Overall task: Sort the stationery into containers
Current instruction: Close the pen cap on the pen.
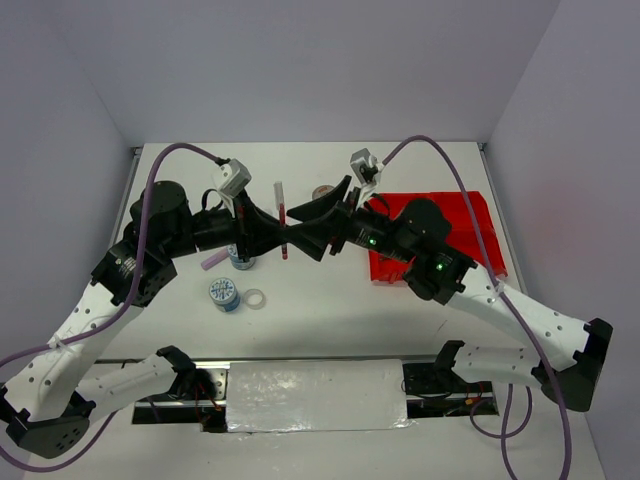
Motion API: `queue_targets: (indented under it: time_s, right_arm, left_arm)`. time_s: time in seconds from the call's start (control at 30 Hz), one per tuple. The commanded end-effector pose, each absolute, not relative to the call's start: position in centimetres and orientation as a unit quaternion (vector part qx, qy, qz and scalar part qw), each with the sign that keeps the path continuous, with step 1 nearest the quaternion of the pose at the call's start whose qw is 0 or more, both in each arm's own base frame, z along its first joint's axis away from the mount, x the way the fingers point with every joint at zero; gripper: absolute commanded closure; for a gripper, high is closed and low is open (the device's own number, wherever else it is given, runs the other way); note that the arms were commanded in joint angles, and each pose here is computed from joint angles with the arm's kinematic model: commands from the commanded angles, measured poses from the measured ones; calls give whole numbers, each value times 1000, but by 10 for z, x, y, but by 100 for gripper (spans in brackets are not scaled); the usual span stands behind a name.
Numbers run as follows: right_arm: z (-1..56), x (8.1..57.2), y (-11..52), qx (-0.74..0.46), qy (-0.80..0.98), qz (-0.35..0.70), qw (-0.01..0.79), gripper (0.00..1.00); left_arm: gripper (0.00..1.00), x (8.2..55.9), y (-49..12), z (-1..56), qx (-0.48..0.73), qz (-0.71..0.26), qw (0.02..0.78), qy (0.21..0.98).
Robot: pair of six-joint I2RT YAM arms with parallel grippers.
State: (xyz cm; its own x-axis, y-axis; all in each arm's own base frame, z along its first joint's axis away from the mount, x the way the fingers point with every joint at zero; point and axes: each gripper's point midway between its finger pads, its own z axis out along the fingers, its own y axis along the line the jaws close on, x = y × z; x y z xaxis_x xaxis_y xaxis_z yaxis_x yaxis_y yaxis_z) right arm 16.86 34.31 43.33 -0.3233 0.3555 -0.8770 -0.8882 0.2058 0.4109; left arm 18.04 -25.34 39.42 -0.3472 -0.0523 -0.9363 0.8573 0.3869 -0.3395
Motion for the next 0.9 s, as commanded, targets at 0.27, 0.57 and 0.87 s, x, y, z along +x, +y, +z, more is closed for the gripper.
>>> queue_targets:
  time_s: [0.27,0.57,0.87]
  right_arm:
    - [485,173,336,-290,510,622,518,31]
    - [502,162,349,-334,486,648,482,33]
    - [499,171,353,-331,493,647,479,53]
  left_arm:
    - [100,171,-254,416,329,-478,510,635]
    - [100,168,-255,413,336,-481,502,635]
    - [100,167,-256,412,340,-484,497,635]
